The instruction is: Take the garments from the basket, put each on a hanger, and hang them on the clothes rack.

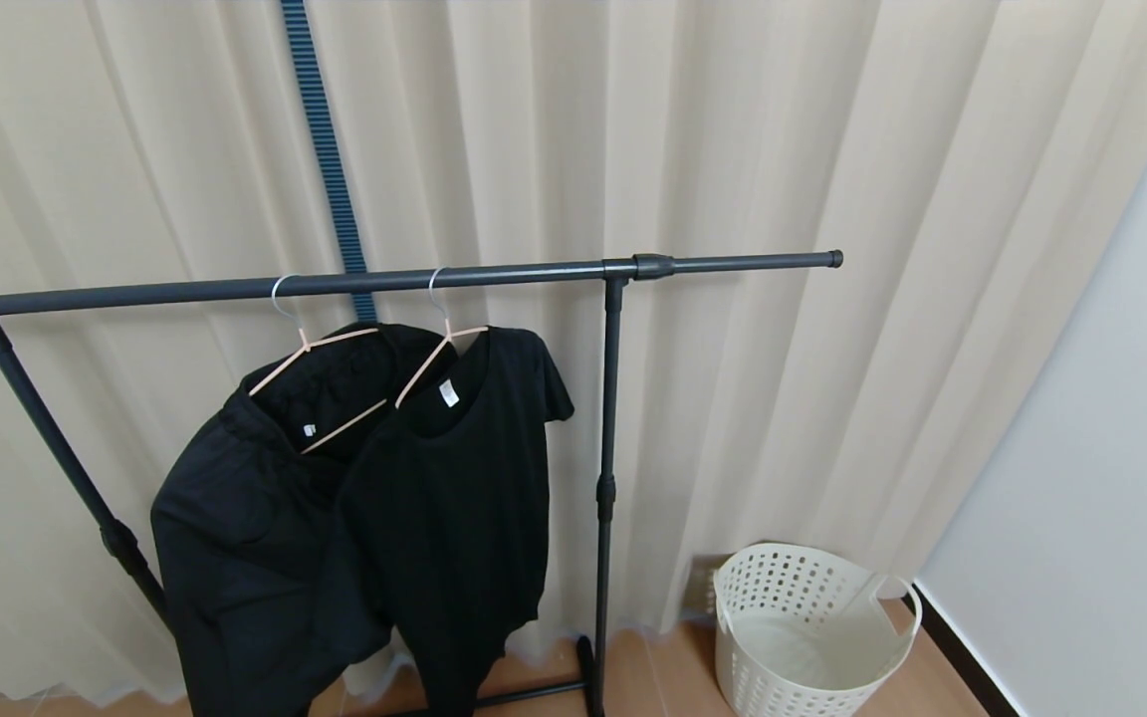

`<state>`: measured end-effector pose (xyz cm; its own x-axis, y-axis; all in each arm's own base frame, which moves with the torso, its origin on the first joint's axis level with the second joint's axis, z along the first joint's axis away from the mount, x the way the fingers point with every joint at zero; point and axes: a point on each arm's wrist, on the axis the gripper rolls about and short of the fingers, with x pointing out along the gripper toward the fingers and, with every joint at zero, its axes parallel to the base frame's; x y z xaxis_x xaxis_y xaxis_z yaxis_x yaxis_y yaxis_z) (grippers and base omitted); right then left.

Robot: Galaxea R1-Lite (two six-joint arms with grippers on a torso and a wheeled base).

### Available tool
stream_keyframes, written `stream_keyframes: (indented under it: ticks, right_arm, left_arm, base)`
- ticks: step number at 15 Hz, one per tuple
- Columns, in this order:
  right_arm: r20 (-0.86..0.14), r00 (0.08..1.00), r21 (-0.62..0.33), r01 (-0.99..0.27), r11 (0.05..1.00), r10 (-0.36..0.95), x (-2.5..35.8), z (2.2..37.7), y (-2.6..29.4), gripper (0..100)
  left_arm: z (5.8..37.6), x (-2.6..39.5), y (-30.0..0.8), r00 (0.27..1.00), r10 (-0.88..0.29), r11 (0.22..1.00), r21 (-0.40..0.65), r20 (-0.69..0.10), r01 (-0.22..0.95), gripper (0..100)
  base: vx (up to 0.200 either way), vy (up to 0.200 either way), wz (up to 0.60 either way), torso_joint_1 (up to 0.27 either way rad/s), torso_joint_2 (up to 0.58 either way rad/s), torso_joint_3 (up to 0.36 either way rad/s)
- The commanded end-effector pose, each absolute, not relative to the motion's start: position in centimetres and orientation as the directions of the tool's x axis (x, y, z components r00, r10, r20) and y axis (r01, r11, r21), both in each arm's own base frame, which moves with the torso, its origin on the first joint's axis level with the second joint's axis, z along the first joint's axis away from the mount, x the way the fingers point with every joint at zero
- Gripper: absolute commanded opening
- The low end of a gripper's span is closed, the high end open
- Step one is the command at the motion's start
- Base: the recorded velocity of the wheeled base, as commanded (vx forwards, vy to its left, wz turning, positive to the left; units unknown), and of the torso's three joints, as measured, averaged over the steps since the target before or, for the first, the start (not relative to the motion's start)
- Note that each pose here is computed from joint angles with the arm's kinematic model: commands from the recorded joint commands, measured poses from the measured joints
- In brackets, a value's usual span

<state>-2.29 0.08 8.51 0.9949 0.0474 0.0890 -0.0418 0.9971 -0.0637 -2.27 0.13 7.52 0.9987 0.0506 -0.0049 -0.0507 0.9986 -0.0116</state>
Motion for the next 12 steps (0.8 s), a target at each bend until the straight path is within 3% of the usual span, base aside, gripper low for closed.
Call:
stream_keyframes:
  ticks: [1,12]
  right_arm:
    - [0.087,0.995,-0.063,-0.042,0.997,0.048,-2.28,8.52,0.09,100]
    - [0.087,0.995,-0.063,-0.042,0.997,0.048,-2.28,8.52,0.09,100]
  left_arm:
    - [7.52,-2.27,0.13,0.999,0.052,0.999,-0.012,-0.005,-0.052,100]
    - [7.52,-2.27,0.13,0.999,0.052,0.999,-0.012,-0.005,-0.052,100]
  base:
    - [0.000,0.000,0.00,0.000,0.00,0.000]
    - [0.000,0.000,0.00,0.000,0.00,0.000]
